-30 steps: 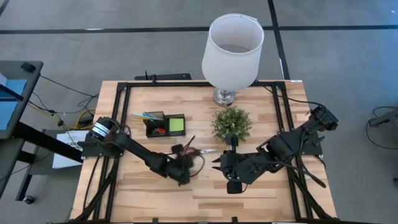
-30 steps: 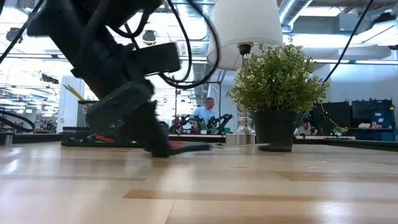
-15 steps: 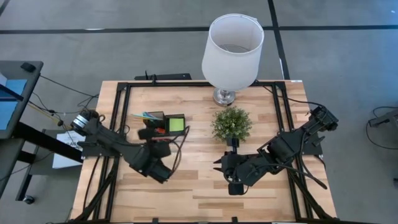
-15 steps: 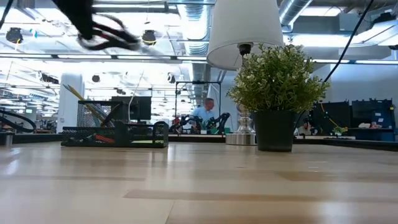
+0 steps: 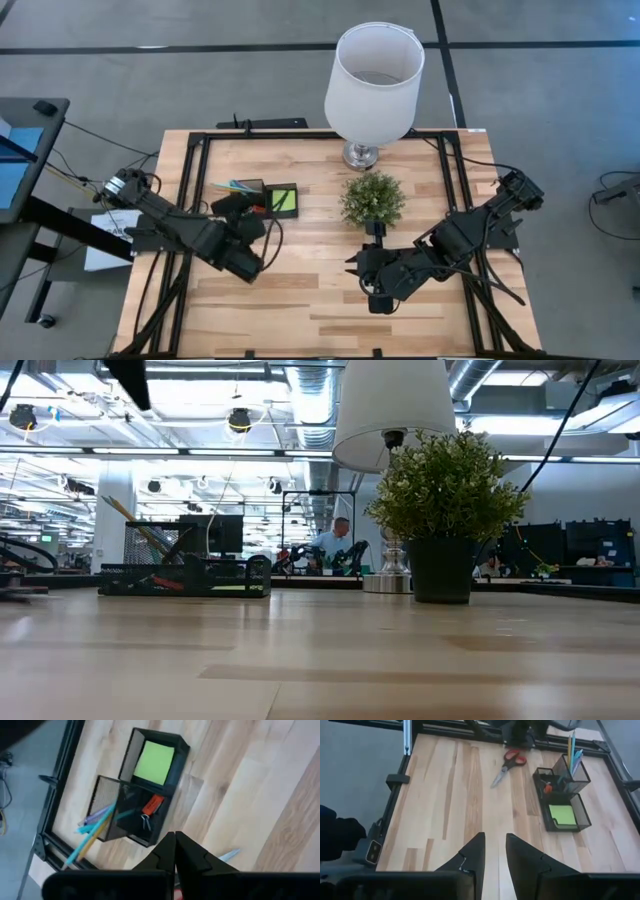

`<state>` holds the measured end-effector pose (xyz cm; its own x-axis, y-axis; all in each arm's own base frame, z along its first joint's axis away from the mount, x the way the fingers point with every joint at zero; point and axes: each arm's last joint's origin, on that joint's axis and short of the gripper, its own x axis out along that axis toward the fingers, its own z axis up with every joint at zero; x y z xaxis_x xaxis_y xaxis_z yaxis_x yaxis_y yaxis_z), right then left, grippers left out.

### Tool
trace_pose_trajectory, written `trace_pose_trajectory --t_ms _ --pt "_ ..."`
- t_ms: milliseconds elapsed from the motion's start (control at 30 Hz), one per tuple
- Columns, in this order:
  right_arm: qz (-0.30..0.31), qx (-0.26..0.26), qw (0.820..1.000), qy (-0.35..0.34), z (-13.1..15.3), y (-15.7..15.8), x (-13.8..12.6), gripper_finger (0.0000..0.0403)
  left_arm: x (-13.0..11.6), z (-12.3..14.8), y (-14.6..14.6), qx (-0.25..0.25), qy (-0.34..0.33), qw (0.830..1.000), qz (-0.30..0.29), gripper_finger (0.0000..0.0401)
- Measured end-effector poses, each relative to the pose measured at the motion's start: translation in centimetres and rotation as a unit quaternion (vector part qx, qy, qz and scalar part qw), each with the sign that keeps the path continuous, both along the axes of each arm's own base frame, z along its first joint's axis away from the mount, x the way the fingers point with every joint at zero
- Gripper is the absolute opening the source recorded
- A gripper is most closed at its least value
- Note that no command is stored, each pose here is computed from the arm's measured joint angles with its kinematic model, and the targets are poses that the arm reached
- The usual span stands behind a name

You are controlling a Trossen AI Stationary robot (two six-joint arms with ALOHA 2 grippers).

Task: Pick and place office supplies into organizer
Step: Put the black scissors into the black desk organizer

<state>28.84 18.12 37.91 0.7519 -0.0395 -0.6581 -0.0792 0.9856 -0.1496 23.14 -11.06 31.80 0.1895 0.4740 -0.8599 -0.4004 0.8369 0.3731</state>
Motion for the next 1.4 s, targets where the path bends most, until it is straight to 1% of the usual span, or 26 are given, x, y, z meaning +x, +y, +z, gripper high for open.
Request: trace_pose_trajectory --t_ms 67,133,267,333,367,433,533,633,700,767,867,933,1033,1133,1233,1333,1400 --pt "0.001 -0.001 1.000 0.000 0.0 0.2 -0.1 0.0073 -0.7 -0.5 -0.5 0.003 -0.002 1.000 -0.003 0.0001" --pt "0.003 -0.002 1.000 -0.010 -0.5 0.6 -0.1 0.0073 -2.0 -0.3 -0.9 -0.003 -0.019 1.000 -0.003 0.0001" --pt "0.000 -0.011 1.000 -0.022 -3.3 1.5 0.3 0.0073 -4.9 -0.5 -1.6 -0.022 -0.069 0.997 0.028 0.0001" --pt "0.002 0.003 0.999 -0.041 -4.7 2.0 0.6 0.0073 -6.7 -0.6 -1.5 -0.027 -0.100 0.994 0.045 0.0000" --pt "-0.001 0.010 0.999 -0.050 -5.6 2.0 0.9 0.0073 -7.6 -1.0 -1.5 -0.027 -0.100 0.994 0.044 0.0000" --pt "-0.006 0.030 0.997 -0.077 -7.5 1.9 1.6 0.0073 -9.1 -2.2 -1.6 -0.043 -0.085 0.995 0.042 0.0000" --pt "-0.023 0.070 0.988 -0.136 -9.7 1.2 2.5 0.0073 -10.5 -4.4 -1.6 -0.066 -0.052 0.995 0.061 0.0000" --pt "-0.035 0.101 0.974 -0.198 -12.0 0.1 3.1 0.0073 -11.3 -7.3 -1.8 -0.090 -0.005 0.994 0.063 0.0000" --pt "-0.049 0.125 0.961 -0.242 -14.0 -0.7 3.8 0.0073 -11.5 -9.2 -1.9 -0.110 0.024 0.992 0.051 0.0001" --pt "-0.062 0.129 0.956 -0.256 -16.6 -1.6 4.3 0.0073 -11.6 -11.1 -2.0 -0.130 0.034 0.990 0.037 0.0007" --pt "-0.081 0.137 0.944 -0.290 -19.4 -2.5 6.2 0.0073 -11.8 -13.2 -1.7 -0.135 0.034 0.990 0.023 0.0029" --pt "-0.087 0.116 0.946 -0.290 -21.7 -2.9 7.6 0.0073 -12.1 -14.1 -1.3 -0.130 0.040 0.991 0.019 0.0051" --pt "-0.098 0.105 0.949 -0.282 -24.2 -3.2 9.7 0.0073 -12.5 -14.9 -0.9 -0.116 0.048 0.992 0.018 0.0089" --pt "-0.106 0.106 0.945 -0.290 -24.8 -3.5 11.4 0.0073 -12.6 -15.5 -0.6 -0.103 0.043 0.994 0.003 0.0123" --pt "-0.113 0.105 0.944 -0.293 -25.0 -3.7 12.4 0.0073 -12.7 -16.4 -0.3 -0.107 0.047 0.993 -0.013 0.0147" --pt "-0.117 0.109 0.939 -0.304 -24.4 -3.9 13.0 0.0073 -12.9 -17.8 0.1 -0.132 0.055 0.990 0.007 0.0158" --pt "-0.117 0.111 0.938 -0.307 -24.1 -3.9 13.1 0.0073 -13.0 -18.4 0.6 -0.133 0.054 0.989 0.017 0.0159"
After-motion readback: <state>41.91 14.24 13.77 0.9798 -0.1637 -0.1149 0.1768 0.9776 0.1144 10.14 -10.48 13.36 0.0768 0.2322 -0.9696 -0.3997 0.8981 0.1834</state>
